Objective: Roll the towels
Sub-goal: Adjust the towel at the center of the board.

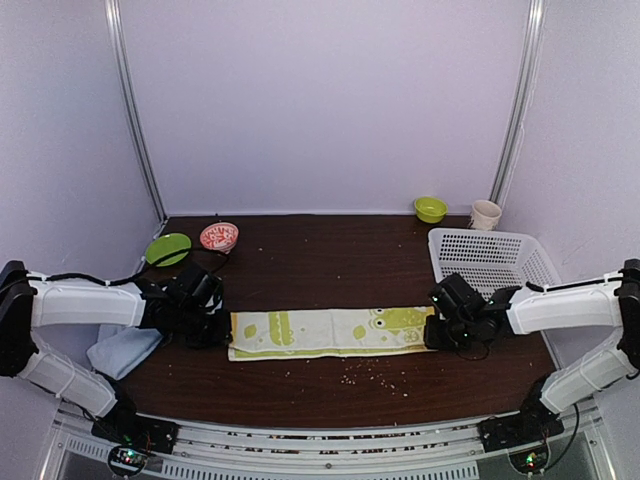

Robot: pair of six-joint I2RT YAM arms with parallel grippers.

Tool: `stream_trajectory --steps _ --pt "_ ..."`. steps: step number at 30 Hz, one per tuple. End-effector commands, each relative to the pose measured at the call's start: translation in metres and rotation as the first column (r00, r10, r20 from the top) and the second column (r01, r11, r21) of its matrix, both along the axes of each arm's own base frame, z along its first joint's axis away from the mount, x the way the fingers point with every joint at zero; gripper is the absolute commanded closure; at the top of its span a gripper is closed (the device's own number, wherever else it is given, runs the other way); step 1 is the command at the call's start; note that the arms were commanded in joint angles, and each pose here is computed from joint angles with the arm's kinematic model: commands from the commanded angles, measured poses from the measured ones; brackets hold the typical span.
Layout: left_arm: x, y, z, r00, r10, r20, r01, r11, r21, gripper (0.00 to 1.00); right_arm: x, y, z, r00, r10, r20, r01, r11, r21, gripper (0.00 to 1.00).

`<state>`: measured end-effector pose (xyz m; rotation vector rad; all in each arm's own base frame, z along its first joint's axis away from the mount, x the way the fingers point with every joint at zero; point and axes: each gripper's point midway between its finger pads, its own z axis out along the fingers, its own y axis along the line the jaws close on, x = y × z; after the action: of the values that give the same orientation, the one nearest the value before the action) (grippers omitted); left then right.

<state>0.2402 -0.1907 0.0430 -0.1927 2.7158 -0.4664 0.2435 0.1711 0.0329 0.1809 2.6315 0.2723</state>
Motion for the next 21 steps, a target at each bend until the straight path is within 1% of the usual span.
stream_trajectory --steps 1,4,6,8,18,21 --pt "0.003 -0.010 0.010 0.999 -0.028 0.037 0.030 0.999 -0.042 1.00 -0.004 -0.008 -0.010 1.000 -0.011 -0.027 0.010 0.999 -0.034 0.80" --pt "0.003 -0.011 0.014 0.998 -0.032 0.045 0.034 0.998 -0.048 1.00 -0.004 -0.010 -0.009 1.000 -0.012 -0.021 0.011 0.999 -0.043 0.88" --pt "0.003 -0.013 0.016 0.998 -0.035 0.045 0.038 0.998 -0.054 1.00 -0.004 -0.012 -0.007 1.000 -0.010 -0.016 0.009 0.999 -0.051 0.96" --pt "0.004 -0.014 0.019 0.998 -0.037 0.050 0.041 0.997 -0.062 1.00 -0.005 -0.013 -0.006 1.000 -0.005 -0.017 0.004 0.998 -0.060 1.00" --pt "0.000 -0.026 0.050 0.994 -0.062 0.090 0.075 0.987 -0.140 1.00 -0.002 -0.025 0.018 0.999 0.019 0.031 -0.015 0.991 -0.131 1.00" --pt "-0.003 -0.028 0.052 0.994 -0.073 0.087 0.085 0.985 -0.149 1.00 -0.003 -0.027 0.021 0.999 0.027 0.032 -0.022 0.989 -0.147 1.00"
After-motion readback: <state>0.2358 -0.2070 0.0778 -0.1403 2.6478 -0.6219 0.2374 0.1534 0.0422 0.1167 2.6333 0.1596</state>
